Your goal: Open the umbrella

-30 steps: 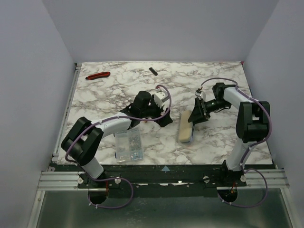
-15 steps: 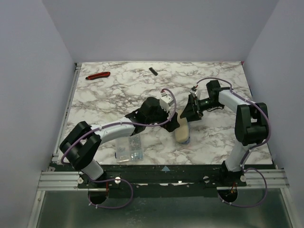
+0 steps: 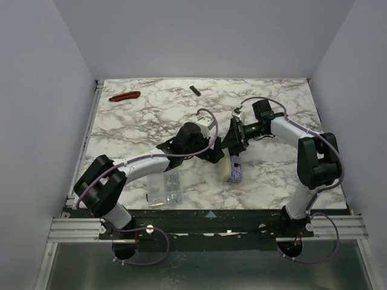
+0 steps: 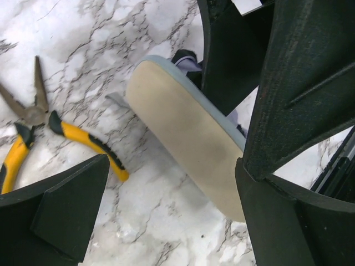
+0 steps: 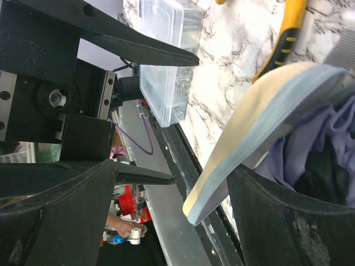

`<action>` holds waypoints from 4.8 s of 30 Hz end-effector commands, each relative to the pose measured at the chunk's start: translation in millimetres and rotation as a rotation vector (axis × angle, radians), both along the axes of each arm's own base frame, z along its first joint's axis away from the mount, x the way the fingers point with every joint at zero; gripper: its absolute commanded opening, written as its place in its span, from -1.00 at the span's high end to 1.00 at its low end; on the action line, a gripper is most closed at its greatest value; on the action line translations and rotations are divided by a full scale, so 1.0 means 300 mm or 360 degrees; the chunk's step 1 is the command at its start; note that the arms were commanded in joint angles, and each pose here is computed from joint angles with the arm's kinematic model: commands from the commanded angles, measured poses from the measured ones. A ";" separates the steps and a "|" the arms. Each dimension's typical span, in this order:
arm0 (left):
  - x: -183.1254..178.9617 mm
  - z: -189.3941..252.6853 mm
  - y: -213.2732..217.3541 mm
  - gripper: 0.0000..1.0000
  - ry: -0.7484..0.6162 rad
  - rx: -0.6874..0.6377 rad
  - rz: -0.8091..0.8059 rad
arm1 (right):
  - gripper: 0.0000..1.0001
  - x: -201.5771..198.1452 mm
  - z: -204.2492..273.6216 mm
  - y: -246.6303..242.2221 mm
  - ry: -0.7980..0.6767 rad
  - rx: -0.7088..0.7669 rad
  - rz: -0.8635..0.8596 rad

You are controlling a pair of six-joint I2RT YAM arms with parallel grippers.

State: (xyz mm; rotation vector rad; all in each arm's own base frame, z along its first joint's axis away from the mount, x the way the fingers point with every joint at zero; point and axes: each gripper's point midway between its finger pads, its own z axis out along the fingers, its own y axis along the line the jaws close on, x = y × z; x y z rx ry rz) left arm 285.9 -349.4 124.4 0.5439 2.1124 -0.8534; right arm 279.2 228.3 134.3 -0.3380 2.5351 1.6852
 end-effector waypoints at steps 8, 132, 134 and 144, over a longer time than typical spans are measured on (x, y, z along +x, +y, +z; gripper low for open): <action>0.052 -0.083 0.320 -0.97 0.0027 0.0131 0.0237 | -0.67 0.033 -0.077 0.150 -0.0298 -0.0296 0.0097; 0.035 0.306 0.594 -0.97 -0.0518 0.0254 -0.0260 | 0.99 0.789 0.694 -0.506 -0.1690 -0.0403 -0.0619; 0.001 0.365 0.573 -0.97 -0.0577 0.0198 -0.0346 | 0.99 0.677 0.720 -0.426 -0.1668 -0.0251 -0.0494; -0.211 0.605 0.522 -0.97 -0.0838 0.0040 -0.0769 | 0.99 0.124 0.666 -0.085 -0.1954 -0.0128 0.0038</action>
